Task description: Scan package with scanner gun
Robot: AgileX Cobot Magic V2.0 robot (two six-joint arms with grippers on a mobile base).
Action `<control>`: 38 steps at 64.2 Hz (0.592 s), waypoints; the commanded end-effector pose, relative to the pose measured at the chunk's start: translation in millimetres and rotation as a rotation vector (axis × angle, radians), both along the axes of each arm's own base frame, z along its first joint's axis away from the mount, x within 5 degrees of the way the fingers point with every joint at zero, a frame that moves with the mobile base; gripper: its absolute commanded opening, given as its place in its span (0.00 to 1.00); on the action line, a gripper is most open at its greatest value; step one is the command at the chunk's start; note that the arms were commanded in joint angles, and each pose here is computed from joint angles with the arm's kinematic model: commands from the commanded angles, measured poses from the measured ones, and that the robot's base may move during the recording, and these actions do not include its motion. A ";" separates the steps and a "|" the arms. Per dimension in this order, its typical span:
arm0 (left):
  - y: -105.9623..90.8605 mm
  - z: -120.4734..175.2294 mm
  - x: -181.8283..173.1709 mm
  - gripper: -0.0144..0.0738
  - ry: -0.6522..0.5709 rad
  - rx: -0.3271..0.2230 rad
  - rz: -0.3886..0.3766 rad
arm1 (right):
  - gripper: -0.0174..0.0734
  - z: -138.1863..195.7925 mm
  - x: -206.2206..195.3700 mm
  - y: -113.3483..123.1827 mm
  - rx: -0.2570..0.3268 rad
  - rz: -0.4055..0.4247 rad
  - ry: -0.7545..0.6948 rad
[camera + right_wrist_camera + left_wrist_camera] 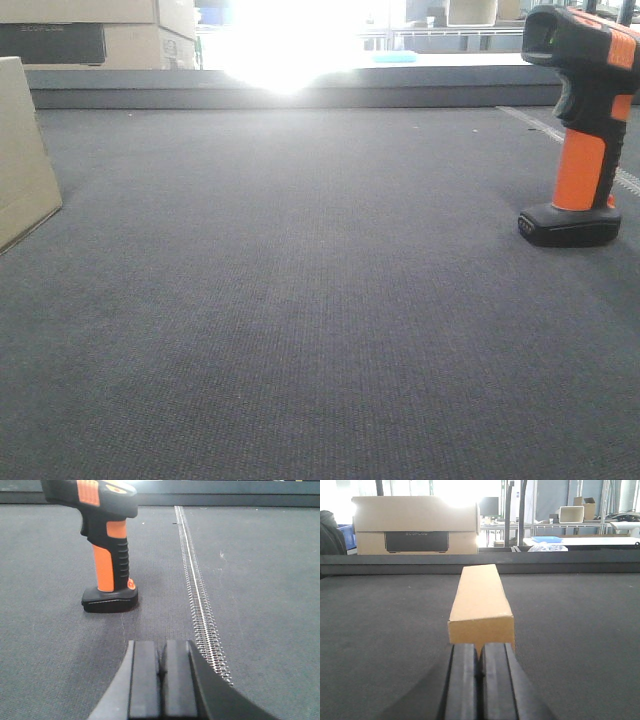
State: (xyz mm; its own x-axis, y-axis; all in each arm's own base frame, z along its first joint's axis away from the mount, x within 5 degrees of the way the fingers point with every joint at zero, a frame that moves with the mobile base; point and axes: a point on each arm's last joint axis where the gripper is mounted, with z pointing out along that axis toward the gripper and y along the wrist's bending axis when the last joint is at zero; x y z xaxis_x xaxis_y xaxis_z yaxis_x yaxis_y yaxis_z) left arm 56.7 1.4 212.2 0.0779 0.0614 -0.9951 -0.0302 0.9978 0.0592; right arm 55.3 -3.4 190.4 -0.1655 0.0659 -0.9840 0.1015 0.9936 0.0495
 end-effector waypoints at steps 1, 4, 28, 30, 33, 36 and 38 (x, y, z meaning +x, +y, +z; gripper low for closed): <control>0.1 2.5 -0.7 0.04 -0.024 -0.009 0.000 | 0.02 21.2 0.4 -4.5 0.018 -0.053 -0.246; 0.1 2.5 -0.7 0.04 -0.024 -0.009 0.000 | 0.02 20.8 0.4 -4.5 0.019 -0.052 -0.241; 0.1 2.5 -0.7 0.04 -0.024 -0.009 0.000 | 0.02 20.8 0.4 -4.5 0.019 -0.052 -0.241; 0.1 2.5 -0.7 0.04 -0.024 -0.009 0.000 | 0.02 20.8 0.4 -4.5 0.019 -0.052 -0.241; 0.1 2.5 -0.7 0.04 -0.024 -0.009 0.000 | 0.02 20.8 0.4 -4.5 0.019 -0.052 -0.241; 0.1 2.5 -0.7 0.04 -0.024 -0.009 0.000 | 0.02 20.8 0.4 -4.5 0.019 -0.052 -0.241; 0.1 2.5 -0.7 0.04 -0.024 -0.009 0.000 | 0.02 20.8 0.4 -4.5 0.019 -0.052 -0.241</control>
State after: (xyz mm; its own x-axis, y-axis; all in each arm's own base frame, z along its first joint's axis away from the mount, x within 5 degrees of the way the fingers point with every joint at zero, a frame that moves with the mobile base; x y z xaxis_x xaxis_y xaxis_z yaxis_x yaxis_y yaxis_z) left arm 56.7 1.4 212.2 0.0779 0.0614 -0.9951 -0.0302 0.9978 0.0592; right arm 56.4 -7.2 206.9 0.0388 0.0852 -0.9956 0.1308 0.9874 0.0896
